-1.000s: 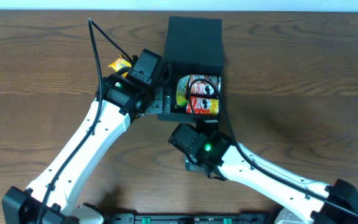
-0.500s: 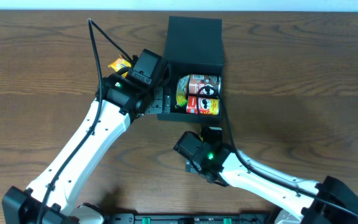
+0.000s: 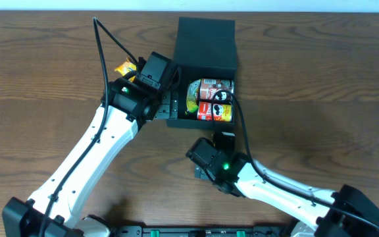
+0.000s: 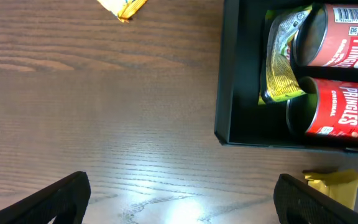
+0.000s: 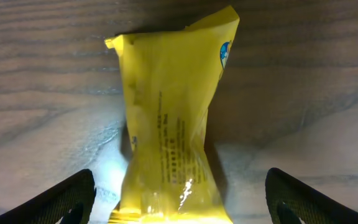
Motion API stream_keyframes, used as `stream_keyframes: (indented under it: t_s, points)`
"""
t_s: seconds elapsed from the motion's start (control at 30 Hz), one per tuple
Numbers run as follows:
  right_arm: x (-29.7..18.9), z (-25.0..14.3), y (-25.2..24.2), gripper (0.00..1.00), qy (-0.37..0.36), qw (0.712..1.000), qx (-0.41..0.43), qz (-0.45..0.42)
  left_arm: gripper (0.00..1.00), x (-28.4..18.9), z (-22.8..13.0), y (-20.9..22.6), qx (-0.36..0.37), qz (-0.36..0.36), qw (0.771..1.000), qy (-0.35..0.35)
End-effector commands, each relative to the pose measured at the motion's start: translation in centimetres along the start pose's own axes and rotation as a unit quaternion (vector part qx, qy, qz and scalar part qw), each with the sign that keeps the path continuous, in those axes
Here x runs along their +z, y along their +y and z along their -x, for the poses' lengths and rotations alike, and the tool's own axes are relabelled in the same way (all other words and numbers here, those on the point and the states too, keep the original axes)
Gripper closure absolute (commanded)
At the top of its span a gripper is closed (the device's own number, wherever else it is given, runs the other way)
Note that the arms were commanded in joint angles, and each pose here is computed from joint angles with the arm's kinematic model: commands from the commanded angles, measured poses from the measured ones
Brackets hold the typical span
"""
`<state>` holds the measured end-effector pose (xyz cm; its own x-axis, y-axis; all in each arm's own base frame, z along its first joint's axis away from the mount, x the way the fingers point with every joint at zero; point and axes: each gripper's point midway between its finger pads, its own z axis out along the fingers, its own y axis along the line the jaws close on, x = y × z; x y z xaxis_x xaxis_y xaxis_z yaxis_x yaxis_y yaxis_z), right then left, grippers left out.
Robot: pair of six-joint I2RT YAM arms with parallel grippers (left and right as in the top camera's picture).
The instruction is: Pack container
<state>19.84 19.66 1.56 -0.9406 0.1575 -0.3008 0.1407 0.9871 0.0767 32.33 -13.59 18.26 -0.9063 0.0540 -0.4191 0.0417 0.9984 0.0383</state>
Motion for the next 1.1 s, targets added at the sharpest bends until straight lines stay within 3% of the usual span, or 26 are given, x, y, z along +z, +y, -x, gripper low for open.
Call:
stream_keyframes:
  t_s: [0.0, 0.13, 0.33, 0.47, 0.67, 0.8, 0.87, 1.07]
  points:
    - [0.2, 0.6, -0.8, 0.12, -0.018, 1.0, 0.016, -0.009, 0.05, -0.4, 0.4, 0.5, 0.003, 0.01, 1.0, -0.01]
    - [0.3, 1.3, -1.0, 0.2, -0.029, 0.999, 0.025, -0.011, 0.05, -0.4, 0.4, 0.5, 0.003, 0.01, 1.0, -0.01]
    - [0.4, 1.8, -1.1, 0.45, -0.032, 0.999, 0.035, -0.009, 0.05, -0.4, 0.4, 0.5, 0.003, 0.01, 1.0, -0.01]
    - [0.4, 1.8, -1.1, 0.54, -0.032, 0.999, 0.035, -0.009, 0.05, -0.4, 0.4, 0.4, 0.003, 0.01, 1.0, -0.01]
    - [0.4, 2.0, -0.9, 0.6, -0.035, 0.999, 0.036, -0.005, 0.05, -0.4, 0.4, 0.4, 0.003, 0.01, 1.0, -0.01]
    - [0.4, 2.0, -0.9, 0.6, -0.035, 0.999, 0.036, -0.004, 0.05, -0.4, 0.4, 0.4, 0.003, 0.01, 1.0, -0.01]
    - [0.4, 2.0, -0.9, 0.47, -0.035, 0.999, 0.036, -0.004, 0.05, -0.4, 0.4, 0.4, 0.003, 0.01, 1.0, -0.01]
    - [0.7, 2.5, -0.6, 0.39, -0.047, 0.998, 0.034, -0.003, 0.05, -0.4, 0.4, 0.4, 0.003, 0.01, 1.0, -0.01]
